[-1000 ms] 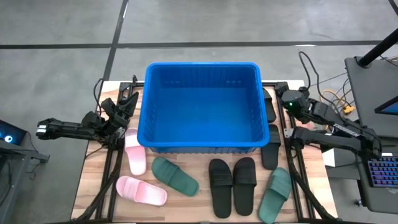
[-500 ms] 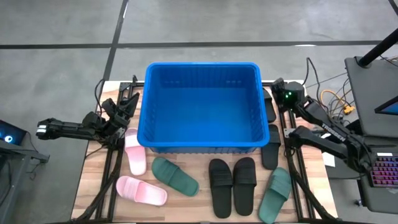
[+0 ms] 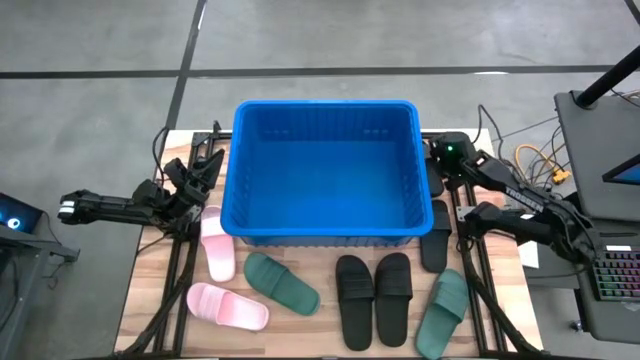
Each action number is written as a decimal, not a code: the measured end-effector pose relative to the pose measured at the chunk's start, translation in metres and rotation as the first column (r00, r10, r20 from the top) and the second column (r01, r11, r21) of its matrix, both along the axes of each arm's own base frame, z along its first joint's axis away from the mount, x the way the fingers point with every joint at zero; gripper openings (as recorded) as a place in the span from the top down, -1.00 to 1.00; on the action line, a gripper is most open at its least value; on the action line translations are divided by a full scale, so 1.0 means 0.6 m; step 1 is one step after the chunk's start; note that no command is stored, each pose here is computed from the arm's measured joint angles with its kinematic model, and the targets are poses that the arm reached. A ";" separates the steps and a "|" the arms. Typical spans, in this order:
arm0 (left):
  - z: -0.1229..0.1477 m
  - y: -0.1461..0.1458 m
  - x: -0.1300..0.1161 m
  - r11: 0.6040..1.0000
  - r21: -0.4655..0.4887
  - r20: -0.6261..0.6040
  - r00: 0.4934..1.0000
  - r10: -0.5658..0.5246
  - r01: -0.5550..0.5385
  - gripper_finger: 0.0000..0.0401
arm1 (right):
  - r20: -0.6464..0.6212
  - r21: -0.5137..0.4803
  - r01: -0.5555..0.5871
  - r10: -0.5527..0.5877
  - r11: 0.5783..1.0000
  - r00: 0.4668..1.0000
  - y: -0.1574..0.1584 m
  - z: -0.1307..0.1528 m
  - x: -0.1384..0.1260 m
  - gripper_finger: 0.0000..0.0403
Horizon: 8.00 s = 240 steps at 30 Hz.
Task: Pick and place slides into bin
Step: Put the black slide into the blue container
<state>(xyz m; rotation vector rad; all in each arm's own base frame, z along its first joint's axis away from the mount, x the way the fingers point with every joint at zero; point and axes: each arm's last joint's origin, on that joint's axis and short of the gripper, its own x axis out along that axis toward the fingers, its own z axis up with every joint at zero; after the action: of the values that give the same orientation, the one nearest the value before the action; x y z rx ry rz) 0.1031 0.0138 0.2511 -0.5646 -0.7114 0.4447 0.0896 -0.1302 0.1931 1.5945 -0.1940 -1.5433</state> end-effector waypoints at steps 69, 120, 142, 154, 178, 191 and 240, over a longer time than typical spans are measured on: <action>0.001 0.000 -0.001 1.000 -0.001 0.006 1.000 0.000 0.000 0.08 | 0.020 -0.306 0.090 -0.089 0.948 0.996 -0.045 -0.037 0.019 0.95; 0.047 -0.005 0.048 0.995 0.052 -0.065 0.995 -0.077 0.080 -0.11 | -0.290 -0.666 -0.523 0.461 0.533 0.839 0.004 0.278 0.016 0.96; 0.245 -0.021 0.230 0.912 0.069 -0.425 0.839 -0.340 0.405 -0.31 | -0.552 -0.540 -0.829 0.683 0.144 0.479 0.017 0.371 0.111 0.96; 0.281 0.010 0.292 0.908 -0.007 -0.436 0.816 -0.381 0.420 -0.31 | -0.593 -0.516 -0.852 0.682 0.087 0.428 0.007 0.350 0.196 0.96; 0.216 0.028 0.386 0.891 0.185 -0.670 0.717 -0.195 0.415 -0.31 | -0.698 -0.497 -0.862 0.635 -0.094 0.333 0.018 0.354 0.298 0.96; 0.218 0.041 0.373 0.945 0.275 -0.696 0.715 0.066 0.180 -0.31 | -0.717 -0.503 -0.856 0.609 -0.117 0.338 0.029 0.365 0.291 0.96; 0.218 0.099 0.379 0.977 0.090 -0.555 0.825 -0.112 0.193 0.16 | -0.737 -0.560 -0.780 0.597 -0.279 0.316 0.089 0.376 0.322 0.96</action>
<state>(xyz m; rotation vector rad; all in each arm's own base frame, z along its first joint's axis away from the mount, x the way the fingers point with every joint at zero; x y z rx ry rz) 0.3305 0.0732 0.3820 -0.3268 -0.1389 0.3757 0.2830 -0.0770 0.4189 0.2659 0.0382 -0.2504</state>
